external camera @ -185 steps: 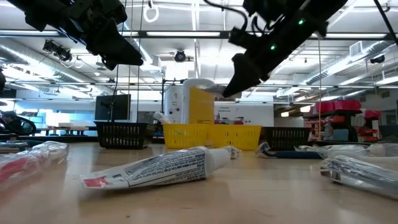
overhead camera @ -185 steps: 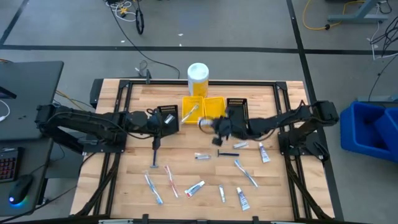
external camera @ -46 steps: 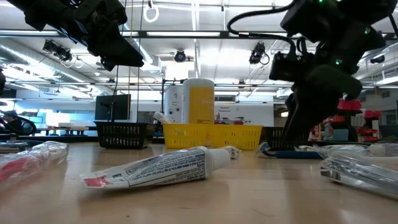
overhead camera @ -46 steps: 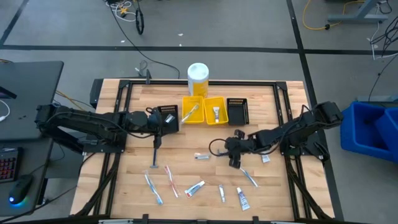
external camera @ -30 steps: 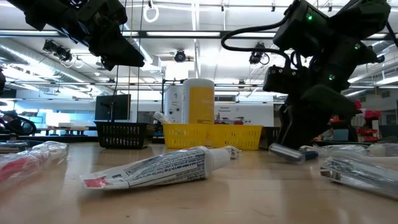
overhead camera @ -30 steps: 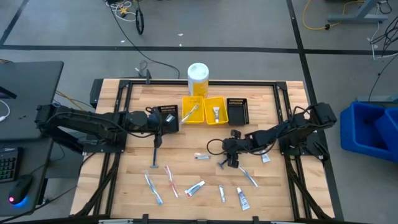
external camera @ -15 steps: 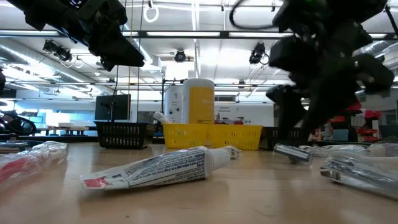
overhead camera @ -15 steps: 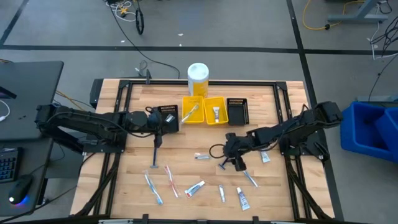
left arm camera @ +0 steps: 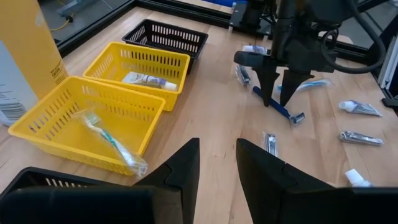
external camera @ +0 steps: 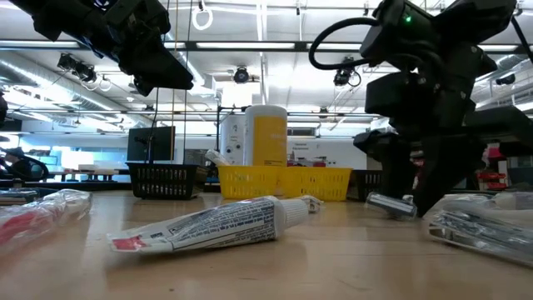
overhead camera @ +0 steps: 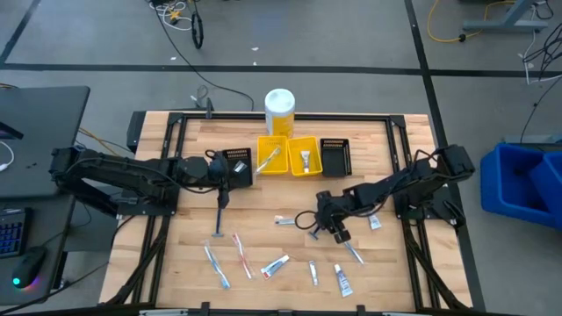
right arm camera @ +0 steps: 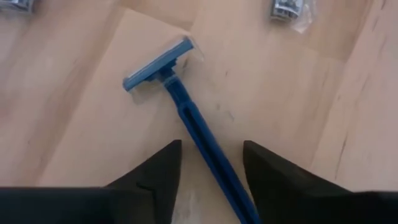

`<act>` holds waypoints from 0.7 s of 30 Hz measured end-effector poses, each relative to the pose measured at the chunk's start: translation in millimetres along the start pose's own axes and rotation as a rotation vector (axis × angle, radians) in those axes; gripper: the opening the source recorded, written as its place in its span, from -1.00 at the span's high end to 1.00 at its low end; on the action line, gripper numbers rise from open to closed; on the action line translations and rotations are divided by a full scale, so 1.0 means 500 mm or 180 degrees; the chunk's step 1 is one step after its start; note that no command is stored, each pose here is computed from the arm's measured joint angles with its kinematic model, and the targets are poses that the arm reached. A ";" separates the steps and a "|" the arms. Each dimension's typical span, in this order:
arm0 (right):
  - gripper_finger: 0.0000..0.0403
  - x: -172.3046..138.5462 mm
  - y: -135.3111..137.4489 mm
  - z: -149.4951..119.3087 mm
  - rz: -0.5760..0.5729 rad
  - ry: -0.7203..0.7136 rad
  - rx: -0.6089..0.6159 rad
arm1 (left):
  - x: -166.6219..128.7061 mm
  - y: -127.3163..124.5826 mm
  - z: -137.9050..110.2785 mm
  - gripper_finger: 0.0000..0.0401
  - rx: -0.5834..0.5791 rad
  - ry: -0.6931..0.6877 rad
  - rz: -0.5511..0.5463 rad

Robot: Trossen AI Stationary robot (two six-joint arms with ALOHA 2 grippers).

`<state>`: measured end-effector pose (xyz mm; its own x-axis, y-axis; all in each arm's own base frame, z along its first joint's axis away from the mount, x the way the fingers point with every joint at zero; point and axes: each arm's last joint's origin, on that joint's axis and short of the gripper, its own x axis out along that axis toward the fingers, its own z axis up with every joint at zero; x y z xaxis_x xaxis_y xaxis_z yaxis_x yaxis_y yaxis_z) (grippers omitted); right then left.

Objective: Pick & Place Travel size toiletries
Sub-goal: Put the blue razor into the right black bin

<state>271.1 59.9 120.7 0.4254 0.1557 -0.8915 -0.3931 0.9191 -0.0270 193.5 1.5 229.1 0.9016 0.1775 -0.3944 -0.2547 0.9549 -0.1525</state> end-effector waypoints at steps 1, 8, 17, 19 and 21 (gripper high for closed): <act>0.25 0.000 0.000 0.001 -0.0001 -0.0014 0.0000 | 0.000 0.000 0.000 0.44 0.0002 0.0000 -0.0001; 0.59 0.002 -0.004 0.004 -0.0025 -0.0088 0.0127 | 0.000 0.000 0.000 0.44 0.0050 0.0000 0.0001; 0.69 -0.009 -0.009 0.018 -0.0163 -0.0321 0.0271 | 0.000 0.000 0.000 0.44 0.0080 0.0002 0.0000; 0.69 -0.020 -0.014 0.025 -0.0306 -0.0355 0.0335 | 0.000 0.000 -0.001 0.44 0.0081 0.0008 0.0003; 0.69 -0.039 -0.020 0.033 -0.0469 -0.0348 0.0418 | 0.000 0.000 -0.001 0.44 0.0082 0.0012 0.0002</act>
<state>280.2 53.4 145.6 0.5592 0.0481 -0.8277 -0.2137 0.9729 -0.0879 193.4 1.4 228.8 0.9001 0.1774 -0.3979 -0.2463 0.9606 -0.1288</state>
